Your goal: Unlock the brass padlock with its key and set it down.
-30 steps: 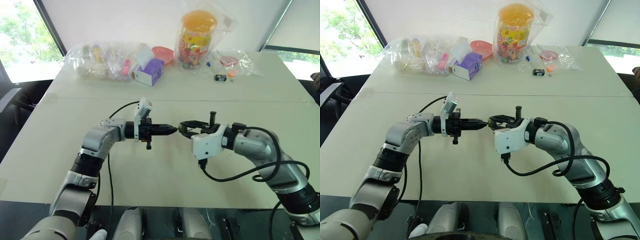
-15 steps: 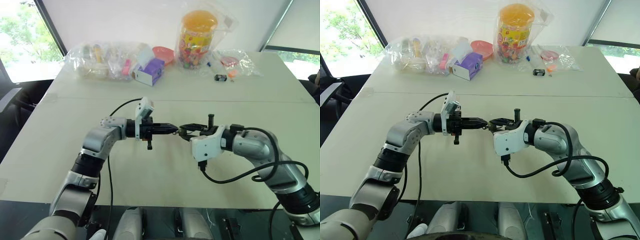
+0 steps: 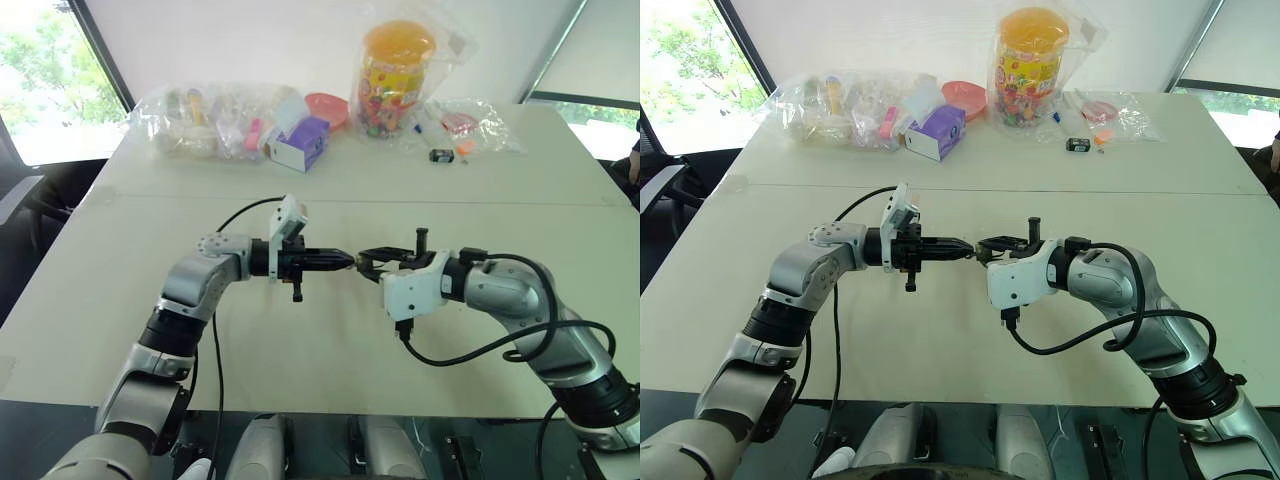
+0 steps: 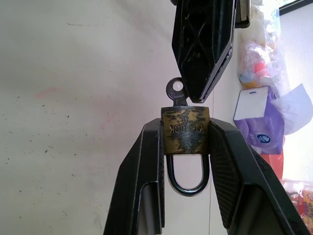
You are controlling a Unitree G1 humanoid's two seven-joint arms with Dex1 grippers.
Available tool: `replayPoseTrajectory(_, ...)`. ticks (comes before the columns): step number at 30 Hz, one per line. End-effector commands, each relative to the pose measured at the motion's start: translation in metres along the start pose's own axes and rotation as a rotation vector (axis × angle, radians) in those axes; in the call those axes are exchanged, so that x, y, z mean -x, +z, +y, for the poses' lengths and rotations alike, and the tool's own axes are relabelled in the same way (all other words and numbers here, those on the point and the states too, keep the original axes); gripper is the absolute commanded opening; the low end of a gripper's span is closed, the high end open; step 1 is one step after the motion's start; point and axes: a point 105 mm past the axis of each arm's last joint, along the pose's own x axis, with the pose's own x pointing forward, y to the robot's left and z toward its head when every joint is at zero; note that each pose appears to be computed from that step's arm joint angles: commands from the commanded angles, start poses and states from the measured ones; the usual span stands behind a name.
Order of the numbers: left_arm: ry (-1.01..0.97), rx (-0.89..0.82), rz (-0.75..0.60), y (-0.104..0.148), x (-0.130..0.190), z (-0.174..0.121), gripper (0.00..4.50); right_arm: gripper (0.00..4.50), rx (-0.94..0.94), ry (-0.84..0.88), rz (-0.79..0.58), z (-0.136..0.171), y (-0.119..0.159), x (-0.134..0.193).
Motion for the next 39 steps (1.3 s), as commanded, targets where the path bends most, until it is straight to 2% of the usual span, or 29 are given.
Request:
replayPoseTrajectory(1, 0.037, 0.013, -0.052, 0.012, -0.002, 0.006, 1.19, 0.70, 0.041, -0.068, -0.013, -0.018, 0.007, 0.005)
replayPoseTrajectory(17, 0.027, 0.002, -0.040, 0.008, -0.001, 0.005, 1.19, 0.70, 0.031, -0.065, -0.001, -0.016, 0.006, 0.006)
replayPoseTrajectory(21, 0.028, -0.027, -0.045, 0.009, -0.001, 0.005, 0.05, 0.70, 0.031, -0.062, -0.003, -0.016, 0.006, 0.005)
replayPoseTrajectory(28, 0.019, -0.064, -0.007, 0.004, -0.003, 0.000, 0.05, 0.70, 0.027, -0.062, -0.006, -0.016, 0.007, 0.004)
replayPoseTrajectory(34, 0.045, -0.384, -0.003, 0.008, -0.009, -0.005, 0.05, 0.70, -0.132, -0.070, -0.038, -0.016, 0.009, 0.003)
replayPoseTrajectory(39, -0.064, -0.702, -0.014, 0.010, -0.008, -0.026, 0.05, 0.70, -0.202, -0.023, -0.030, -0.008, 0.007, 0.003)
